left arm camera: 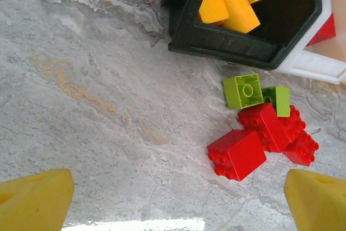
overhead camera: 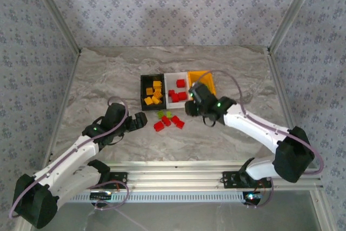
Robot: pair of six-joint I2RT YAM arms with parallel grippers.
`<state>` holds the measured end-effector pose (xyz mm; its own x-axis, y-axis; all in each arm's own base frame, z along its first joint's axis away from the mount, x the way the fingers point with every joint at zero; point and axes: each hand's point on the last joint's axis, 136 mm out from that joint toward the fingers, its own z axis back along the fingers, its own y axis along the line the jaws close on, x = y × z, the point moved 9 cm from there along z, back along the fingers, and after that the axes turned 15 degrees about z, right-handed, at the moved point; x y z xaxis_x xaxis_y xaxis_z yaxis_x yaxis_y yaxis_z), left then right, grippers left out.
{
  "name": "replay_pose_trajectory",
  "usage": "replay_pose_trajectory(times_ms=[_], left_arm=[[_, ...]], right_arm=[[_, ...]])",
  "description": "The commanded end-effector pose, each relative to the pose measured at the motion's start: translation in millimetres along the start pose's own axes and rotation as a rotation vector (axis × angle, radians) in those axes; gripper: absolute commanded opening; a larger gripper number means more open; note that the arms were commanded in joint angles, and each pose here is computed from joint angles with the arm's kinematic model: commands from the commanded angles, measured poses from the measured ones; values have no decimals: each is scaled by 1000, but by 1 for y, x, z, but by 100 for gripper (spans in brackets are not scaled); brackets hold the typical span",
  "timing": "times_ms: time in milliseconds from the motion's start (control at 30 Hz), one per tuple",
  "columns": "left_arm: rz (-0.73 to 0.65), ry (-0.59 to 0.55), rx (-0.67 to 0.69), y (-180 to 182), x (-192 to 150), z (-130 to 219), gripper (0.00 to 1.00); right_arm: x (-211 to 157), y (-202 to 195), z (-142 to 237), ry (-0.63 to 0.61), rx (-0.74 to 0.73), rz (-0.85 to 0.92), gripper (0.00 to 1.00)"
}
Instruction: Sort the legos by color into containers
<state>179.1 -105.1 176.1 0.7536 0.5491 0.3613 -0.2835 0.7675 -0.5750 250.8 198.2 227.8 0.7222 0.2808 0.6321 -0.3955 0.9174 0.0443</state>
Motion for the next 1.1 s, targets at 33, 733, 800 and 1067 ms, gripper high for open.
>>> replay_pose_trajectory(times_ms=[33,733,800,1067], left_arm=[[21,-26,-10,-1,3,0,100],[-155,50,-14,-16,-1,-22,99],[-206,78,-11,-23,-6,-30,98],[-483,213,139,-54,-40,-76,89]], right_arm=[[33,-33,-30,6,-134,-79,38],[79,-58,-60,-23,-197,-223,82],[68,-47,-47,-49,-162,-213,83],[16,-22,-30,-14,-138,-174,85]])
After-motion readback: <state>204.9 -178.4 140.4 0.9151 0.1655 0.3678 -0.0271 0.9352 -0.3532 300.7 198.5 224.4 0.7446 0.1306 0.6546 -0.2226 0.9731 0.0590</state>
